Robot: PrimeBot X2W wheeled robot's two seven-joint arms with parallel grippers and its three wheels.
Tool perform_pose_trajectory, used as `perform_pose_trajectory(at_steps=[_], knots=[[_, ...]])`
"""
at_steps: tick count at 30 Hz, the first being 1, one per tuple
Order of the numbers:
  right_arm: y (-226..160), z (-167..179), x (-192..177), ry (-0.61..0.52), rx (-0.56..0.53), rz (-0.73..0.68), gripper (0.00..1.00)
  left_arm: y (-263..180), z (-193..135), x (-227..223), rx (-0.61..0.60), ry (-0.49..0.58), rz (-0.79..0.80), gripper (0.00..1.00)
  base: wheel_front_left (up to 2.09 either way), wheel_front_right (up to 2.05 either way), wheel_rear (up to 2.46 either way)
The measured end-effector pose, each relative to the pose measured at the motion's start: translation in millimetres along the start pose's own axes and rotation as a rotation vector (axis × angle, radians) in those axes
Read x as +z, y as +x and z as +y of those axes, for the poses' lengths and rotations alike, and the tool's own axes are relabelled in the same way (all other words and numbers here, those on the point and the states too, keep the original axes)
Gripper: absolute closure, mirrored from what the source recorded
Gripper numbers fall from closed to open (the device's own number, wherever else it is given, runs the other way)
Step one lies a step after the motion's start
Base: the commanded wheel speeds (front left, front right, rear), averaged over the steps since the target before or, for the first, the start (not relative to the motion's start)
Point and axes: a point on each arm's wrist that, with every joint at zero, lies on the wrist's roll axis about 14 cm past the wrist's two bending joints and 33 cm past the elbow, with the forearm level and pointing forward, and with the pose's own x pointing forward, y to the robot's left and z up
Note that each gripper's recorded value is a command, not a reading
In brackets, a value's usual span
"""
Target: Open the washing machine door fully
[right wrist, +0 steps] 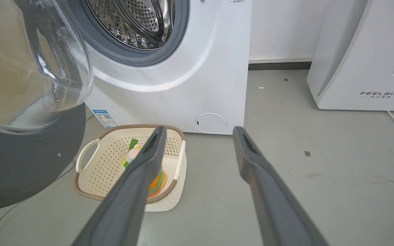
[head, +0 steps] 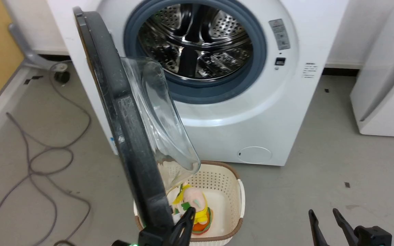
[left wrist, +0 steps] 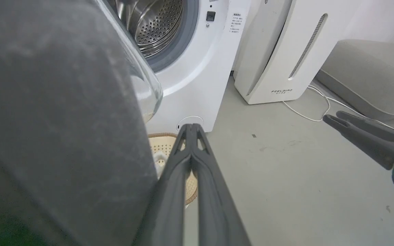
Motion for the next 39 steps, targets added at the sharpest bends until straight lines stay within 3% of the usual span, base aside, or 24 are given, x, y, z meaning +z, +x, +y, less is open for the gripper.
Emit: perform_pose_trajectory(at_steps=[16, 23, 33, 39], knots=[[38.2, 36.6, -0.1, -0.025, 0.127, 0.007, 0.00, -69.2, 97.5, 32.2, 0.441, -0.006, -0.187, 1.00, 0.00, 0.00, 0.00], [52.4, 63.9, 3.3, -0.050, 0.211, 0.004, 0.00, -111.6, 157.2, 36.3, 0.648, 0.086, -0.220, 1.00, 0.00, 0.00, 0.00], [53.2, 70.0, 18.0, -0.060, 0.229, -0.042, 0.00, -151.5, 239.2, 48.4, 0.868, 0.158, -0.262, 1.00, 0.00, 0.00, 0.00], [51.6, 70.8, 25.5, -0.060, 0.231, -0.067, 0.00, -161.2, 275.6, 42.5, 0.931, 0.146, -0.235, 1.00, 0.00, 0.00, 0.00]])
